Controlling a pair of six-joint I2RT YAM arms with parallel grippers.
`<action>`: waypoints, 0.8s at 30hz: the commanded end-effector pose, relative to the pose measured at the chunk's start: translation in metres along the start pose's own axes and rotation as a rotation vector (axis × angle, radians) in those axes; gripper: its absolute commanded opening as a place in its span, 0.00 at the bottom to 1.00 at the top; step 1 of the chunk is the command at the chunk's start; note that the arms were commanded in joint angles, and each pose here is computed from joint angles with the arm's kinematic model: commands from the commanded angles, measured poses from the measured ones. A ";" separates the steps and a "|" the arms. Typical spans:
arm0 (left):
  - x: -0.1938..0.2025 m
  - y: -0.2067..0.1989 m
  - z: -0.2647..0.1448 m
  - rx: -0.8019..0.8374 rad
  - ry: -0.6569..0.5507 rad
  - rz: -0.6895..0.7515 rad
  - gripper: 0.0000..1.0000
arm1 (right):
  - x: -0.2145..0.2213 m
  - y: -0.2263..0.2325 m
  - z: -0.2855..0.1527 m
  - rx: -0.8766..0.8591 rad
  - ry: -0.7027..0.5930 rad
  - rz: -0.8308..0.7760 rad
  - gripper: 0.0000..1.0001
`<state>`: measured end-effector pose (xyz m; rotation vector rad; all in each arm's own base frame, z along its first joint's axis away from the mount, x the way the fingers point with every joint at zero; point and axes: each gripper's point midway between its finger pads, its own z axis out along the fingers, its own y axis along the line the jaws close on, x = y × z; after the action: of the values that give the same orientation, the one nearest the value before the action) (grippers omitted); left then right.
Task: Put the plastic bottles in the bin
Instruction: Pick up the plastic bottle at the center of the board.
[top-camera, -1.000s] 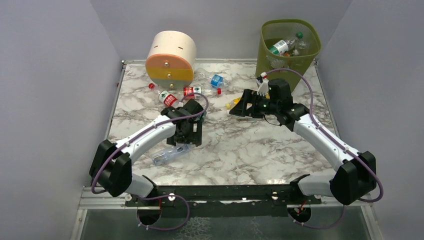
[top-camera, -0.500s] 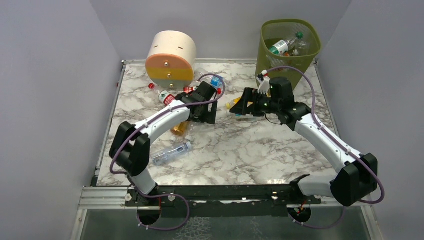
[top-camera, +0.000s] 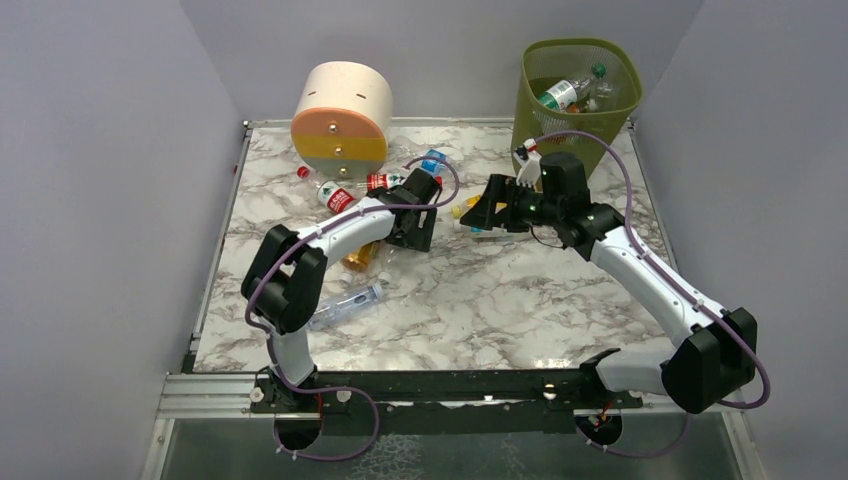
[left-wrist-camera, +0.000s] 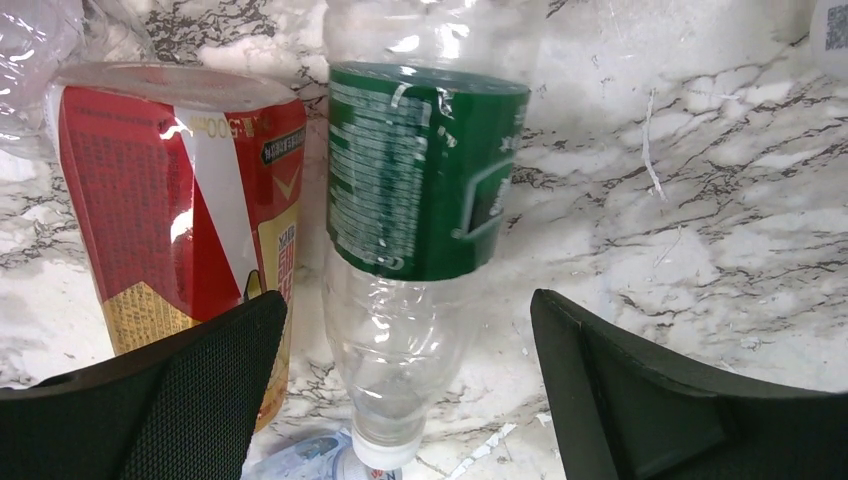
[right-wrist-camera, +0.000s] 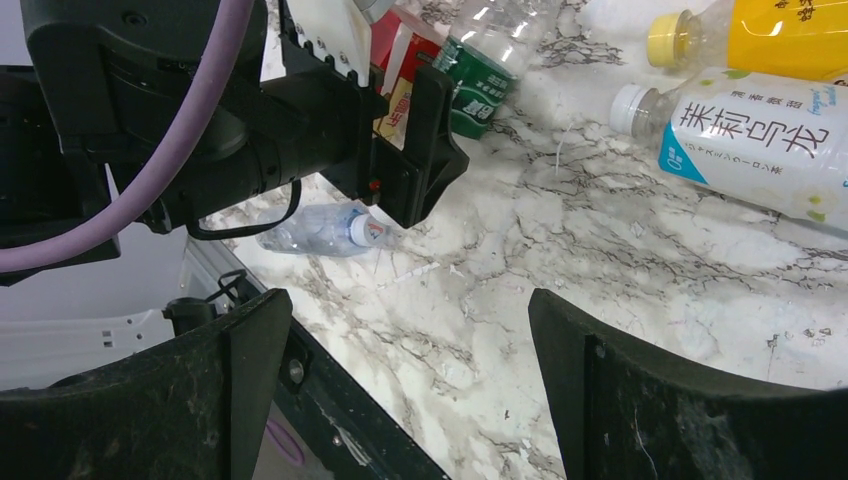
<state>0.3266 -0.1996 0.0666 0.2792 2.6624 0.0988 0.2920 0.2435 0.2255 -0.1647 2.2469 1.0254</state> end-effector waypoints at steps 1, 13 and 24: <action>-0.008 -0.002 0.009 0.003 -0.027 0.000 0.98 | -0.007 0.007 -0.010 0.001 -0.027 -0.017 0.91; 0.011 -0.009 0.025 0.036 0.004 -0.011 0.91 | -0.009 0.011 -0.016 0.000 -0.034 -0.005 0.91; -0.006 -0.011 -0.005 0.091 -0.070 -0.061 0.70 | -0.008 0.012 -0.019 0.004 -0.031 0.009 0.91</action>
<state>0.3236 -0.2021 0.0418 0.2690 2.6712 0.0644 0.2829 0.2390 0.2292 -0.1551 2.2615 1.0237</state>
